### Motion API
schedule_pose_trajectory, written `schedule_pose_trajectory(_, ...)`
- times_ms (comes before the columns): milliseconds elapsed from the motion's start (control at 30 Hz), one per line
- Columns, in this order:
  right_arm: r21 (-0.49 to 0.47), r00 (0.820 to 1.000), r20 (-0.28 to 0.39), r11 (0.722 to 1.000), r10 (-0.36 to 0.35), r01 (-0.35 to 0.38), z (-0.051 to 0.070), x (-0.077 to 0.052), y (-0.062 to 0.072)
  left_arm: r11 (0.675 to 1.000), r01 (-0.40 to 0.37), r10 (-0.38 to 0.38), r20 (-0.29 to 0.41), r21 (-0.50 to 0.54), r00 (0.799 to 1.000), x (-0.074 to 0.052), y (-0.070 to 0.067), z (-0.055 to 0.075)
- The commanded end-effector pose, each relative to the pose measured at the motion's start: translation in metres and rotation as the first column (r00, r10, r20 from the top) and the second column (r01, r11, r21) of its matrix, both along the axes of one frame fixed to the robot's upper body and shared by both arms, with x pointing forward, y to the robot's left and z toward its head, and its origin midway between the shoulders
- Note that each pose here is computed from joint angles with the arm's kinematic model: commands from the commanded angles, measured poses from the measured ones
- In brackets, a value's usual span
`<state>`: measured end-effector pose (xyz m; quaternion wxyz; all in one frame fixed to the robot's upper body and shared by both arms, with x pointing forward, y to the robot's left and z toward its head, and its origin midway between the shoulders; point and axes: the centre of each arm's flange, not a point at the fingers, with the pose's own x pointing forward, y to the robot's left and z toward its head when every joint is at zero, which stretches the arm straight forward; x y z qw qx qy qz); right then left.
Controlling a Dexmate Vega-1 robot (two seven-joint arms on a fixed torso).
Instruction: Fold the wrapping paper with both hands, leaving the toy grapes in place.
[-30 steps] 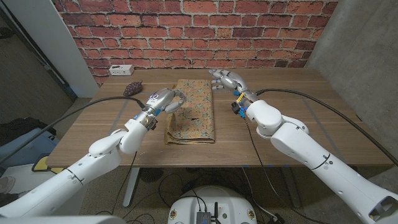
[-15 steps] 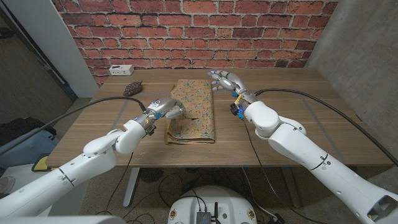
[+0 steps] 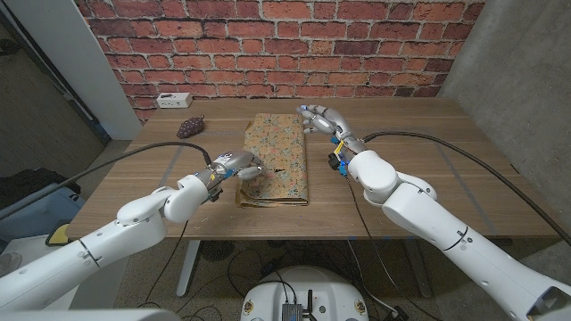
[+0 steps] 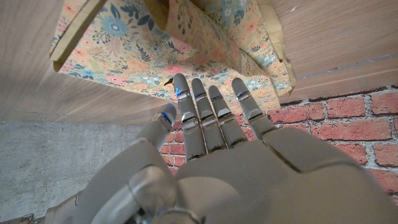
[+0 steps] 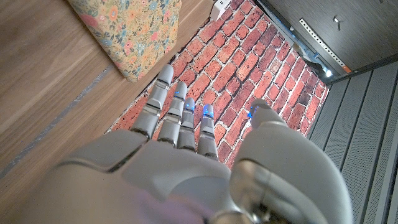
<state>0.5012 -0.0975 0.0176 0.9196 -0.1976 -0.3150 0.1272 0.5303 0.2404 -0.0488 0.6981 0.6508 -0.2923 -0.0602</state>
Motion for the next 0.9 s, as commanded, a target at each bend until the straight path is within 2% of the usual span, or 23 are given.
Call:
schedule_pose_trajectory(33,-0.004,1.0,0.004,1.0,-0.007,0.007,-0.003,-0.004,0.005,0.999,-0.034,0.035,-0.048,0.036,0.998,-0.002,0.002,-0.009)
schedule_pose_trajectory(300,-0.019,1.0,0.004,1.0,-0.019,0.019,-0.003,-0.001,0.008,0.994,-0.085,0.094,-0.144,0.067,0.985,0.003,0.005,-0.017)
schedule_pose_trajectory(467,-0.077,0.995,0.013,0.992,-0.103,0.103,-0.003,0.003,0.008,0.992,-0.102,0.111,-0.153,0.07,0.982,0.001,0.005,-0.018)
schedule_pose_trajectory(567,-0.16,0.982,0.029,0.969,-0.188,0.19,-0.003,0.005,0.01,0.992,-0.111,0.121,-0.183,0.064,0.976,0.001,0.006,-0.02)
schedule_pose_trajectory(600,-0.204,0.974,0.037,0.952,-0.225,0.228,-0.005,0.008,0.011,0.991,-0.117,0.128,-0.196,0.063,0.972,0.003,0.006,-0.024)
schedule_pose_trajectory(833,-0.285,0.953,0.051,0.911,-0.297,0.299,-0.011,0.018,0.016,0.991,-0.119,0.129,-0.236,0.056,0.963,0.007,0.005,-0.034)
schedule_pose_trajectory(900,-0.335,0.944,0.06,0.884,-0.325,0.326,-0.011,0.024,0.02,0.991,-0.12,0.129,-0.242,0.052,0.962,0.009,0.006,-0.037)
